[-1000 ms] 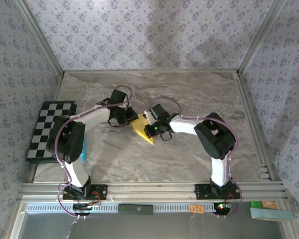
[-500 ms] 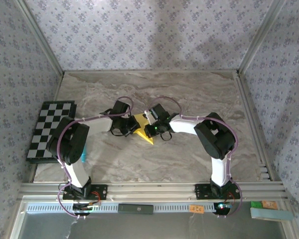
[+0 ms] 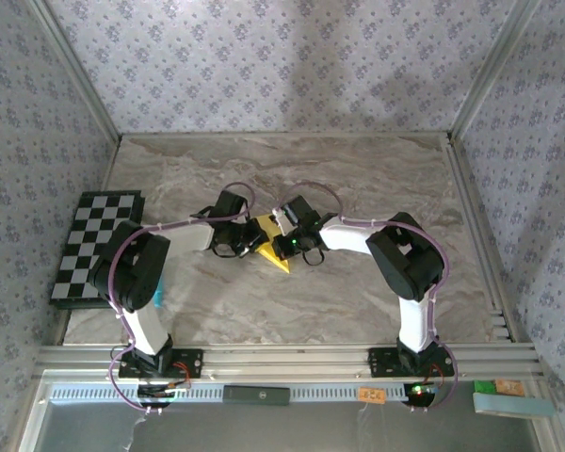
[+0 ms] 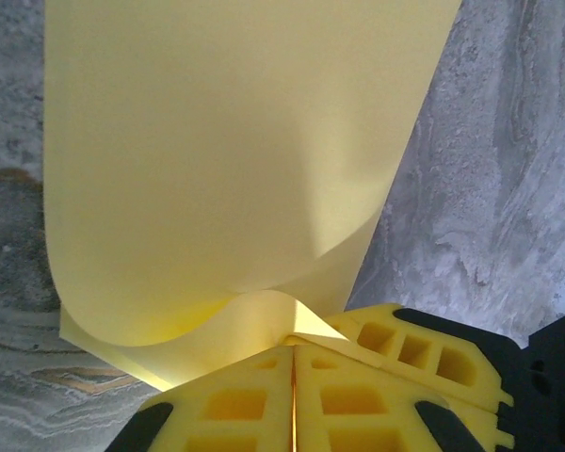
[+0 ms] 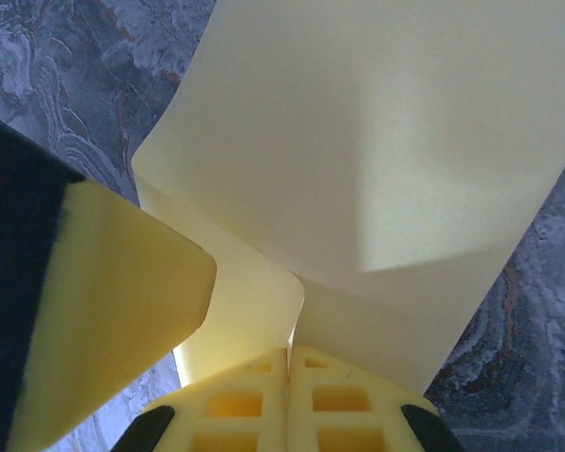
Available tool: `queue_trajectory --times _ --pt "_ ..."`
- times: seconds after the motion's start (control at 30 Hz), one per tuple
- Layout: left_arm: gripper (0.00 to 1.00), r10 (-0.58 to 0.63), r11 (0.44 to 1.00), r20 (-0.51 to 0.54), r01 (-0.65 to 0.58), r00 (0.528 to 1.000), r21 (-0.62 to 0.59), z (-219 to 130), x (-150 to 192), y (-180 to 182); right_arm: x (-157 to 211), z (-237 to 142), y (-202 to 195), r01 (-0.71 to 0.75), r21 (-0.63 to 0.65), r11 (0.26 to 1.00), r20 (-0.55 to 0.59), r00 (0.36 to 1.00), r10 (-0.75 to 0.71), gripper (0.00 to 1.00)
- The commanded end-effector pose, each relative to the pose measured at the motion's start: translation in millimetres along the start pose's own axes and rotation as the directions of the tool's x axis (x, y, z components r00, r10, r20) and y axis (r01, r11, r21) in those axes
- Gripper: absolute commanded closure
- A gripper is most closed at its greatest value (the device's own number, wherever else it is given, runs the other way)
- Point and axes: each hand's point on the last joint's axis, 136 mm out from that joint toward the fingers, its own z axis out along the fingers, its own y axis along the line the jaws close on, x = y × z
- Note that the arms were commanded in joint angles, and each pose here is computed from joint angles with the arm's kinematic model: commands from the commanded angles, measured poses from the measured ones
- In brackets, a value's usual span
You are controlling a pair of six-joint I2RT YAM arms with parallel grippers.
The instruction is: Fold a paper plane with a square sheet of paper (pick it up from the middle)
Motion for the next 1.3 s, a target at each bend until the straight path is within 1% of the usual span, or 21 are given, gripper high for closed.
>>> queue_trajectory --times 0.0,0.87,1.27 --pt "0.92 0.012 1.000 -0.025 -0.012 1.000 -0.011 3.1 7.4 6.8 25.5 10.0 -14.0 -0.048 0.044 0.998 -0.095 0.994 0.052 1.00" --pt "0.94 -0.003 0.995 -0.024 0.000 1.000 -0.097 11.9 9.7 34.9 27.3 11.1 -16.5 -0.056 0.055 0.997 -0.107 0.992 0.061 1.00" --pt "0.94 -0.009 0.994 -0.024 0.007 1.000 -0.110 14.5 9.1 38.8 25.9 11.2 -15.4 -0.059 0.050 0.997 -0.106 0.992 0.064 1.00"
